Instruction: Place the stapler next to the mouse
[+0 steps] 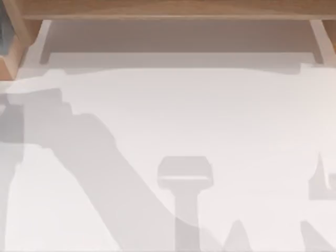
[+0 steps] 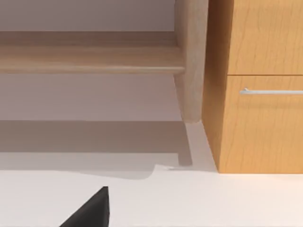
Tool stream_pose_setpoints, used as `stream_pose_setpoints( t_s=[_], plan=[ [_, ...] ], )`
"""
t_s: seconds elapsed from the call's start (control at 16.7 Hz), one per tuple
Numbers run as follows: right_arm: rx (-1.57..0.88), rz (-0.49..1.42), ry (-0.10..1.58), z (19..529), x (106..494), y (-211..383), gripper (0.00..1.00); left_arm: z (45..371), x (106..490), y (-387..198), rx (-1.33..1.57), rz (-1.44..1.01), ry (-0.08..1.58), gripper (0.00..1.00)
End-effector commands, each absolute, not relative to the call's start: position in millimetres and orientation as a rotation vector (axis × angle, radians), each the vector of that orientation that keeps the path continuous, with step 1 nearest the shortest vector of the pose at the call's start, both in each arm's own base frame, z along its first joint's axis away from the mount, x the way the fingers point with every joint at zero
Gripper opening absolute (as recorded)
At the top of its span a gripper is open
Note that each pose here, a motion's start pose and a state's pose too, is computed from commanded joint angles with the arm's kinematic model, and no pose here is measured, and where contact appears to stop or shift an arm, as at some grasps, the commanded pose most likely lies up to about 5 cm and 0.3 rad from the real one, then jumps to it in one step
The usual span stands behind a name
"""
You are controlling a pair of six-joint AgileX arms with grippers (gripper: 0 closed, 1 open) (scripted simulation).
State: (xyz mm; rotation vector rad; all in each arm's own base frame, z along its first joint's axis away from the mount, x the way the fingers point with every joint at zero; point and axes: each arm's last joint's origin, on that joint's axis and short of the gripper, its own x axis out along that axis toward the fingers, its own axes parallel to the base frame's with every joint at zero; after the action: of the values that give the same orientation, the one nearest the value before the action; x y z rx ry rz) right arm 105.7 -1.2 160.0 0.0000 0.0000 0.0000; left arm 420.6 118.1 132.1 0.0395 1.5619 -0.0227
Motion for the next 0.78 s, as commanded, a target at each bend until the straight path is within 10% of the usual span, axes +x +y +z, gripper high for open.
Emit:
stream_pose_setpoints(
  t_s=[0.54,0.78],
  plan=[
    [0.000,0.000,0.000,160.0,105.7,-1.2,1.00,132.1,420.6,118.1,0.039,-0.023,1.562,0.98],
    [0.000,0.000,0.000,160.0,105.7,-1.2,1.00,132.1,420.6,118.1,0.039,-0.023,1.562,1.00]
  ],
)
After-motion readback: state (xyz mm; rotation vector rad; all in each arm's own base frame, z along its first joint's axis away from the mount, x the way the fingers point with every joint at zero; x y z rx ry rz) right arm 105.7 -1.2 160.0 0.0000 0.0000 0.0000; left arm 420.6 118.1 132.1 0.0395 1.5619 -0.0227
